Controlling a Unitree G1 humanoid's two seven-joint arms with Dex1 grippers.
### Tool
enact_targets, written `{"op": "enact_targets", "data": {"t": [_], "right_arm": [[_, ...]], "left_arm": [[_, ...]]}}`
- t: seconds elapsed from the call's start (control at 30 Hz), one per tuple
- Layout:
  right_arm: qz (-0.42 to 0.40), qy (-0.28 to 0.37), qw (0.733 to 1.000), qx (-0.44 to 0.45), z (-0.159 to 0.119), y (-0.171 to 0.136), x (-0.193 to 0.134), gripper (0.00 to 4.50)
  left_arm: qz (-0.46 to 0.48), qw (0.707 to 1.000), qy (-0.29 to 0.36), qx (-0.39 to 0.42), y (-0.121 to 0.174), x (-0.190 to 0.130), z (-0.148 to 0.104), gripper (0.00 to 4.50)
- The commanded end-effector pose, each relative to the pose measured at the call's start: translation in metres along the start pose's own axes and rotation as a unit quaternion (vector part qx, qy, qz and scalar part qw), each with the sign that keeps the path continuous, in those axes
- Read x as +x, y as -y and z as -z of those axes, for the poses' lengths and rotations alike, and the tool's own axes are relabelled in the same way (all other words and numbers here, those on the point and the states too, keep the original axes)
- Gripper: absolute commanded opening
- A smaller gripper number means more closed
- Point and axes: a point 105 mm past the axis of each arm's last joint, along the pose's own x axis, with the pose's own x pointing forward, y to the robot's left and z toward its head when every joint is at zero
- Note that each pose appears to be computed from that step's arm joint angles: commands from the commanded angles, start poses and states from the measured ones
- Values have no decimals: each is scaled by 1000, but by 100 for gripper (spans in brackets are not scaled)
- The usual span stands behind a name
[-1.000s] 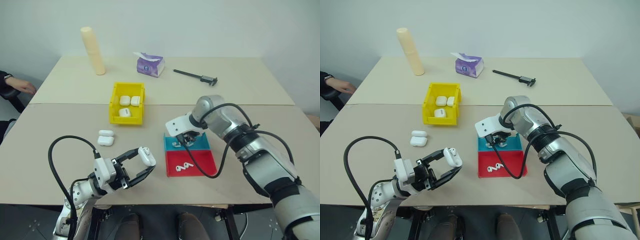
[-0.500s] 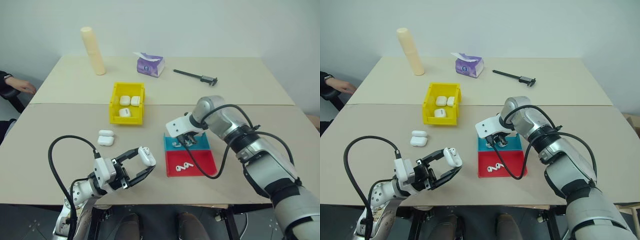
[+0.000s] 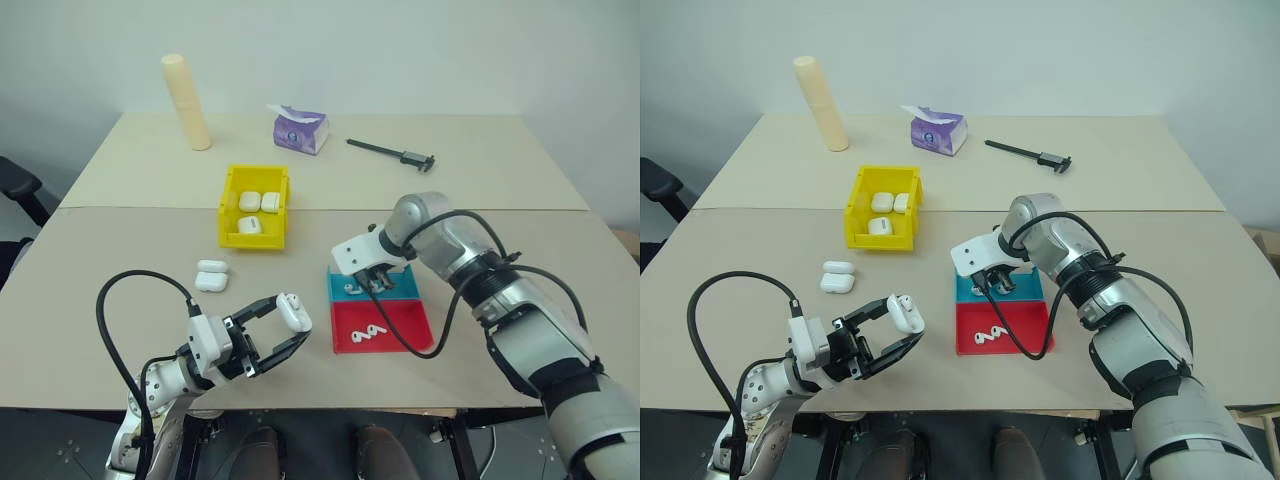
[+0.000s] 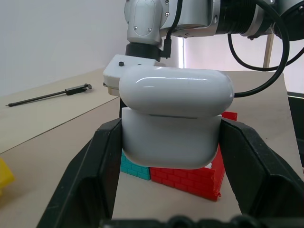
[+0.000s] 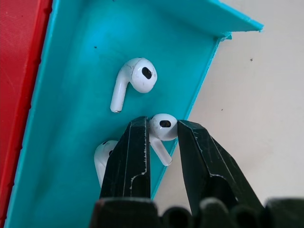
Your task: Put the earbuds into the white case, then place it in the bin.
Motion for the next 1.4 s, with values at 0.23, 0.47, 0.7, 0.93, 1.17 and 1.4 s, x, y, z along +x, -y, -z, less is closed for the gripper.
{"op": "enact_targets", "data": {"t": [0.23, 0.47, 0.7, 0.93, 1.17, 1.4], "right_arm": [[83, 49, 995, 29, -10, 17, -35, 92], [227, 215, 935, 165, -23, 27, -118, 92], [264, 460, 794, 297, -43, -18, -192, 92], [216, 650, 641, 347, -62, -66, -216, 92], [183, 657, 637, 358, -86, -87, -189, 92], [168, 652, 641, 368, -97, -91, -178, 92]], "left_arm": [[7, 1000, 22, 20, -8, 4, -14, 281], [31, 998, 57, 14, -16, 16, -32, 281], [79, 991, 108, -9, -16, 41, -57, 281], [135, 981, 138, -24, -15, 67, -68, 281], [172, 971, 163, -34, -12, 76, -82, 281], [181, 969, 165, -40, -10, 76, -84, 281]]}}
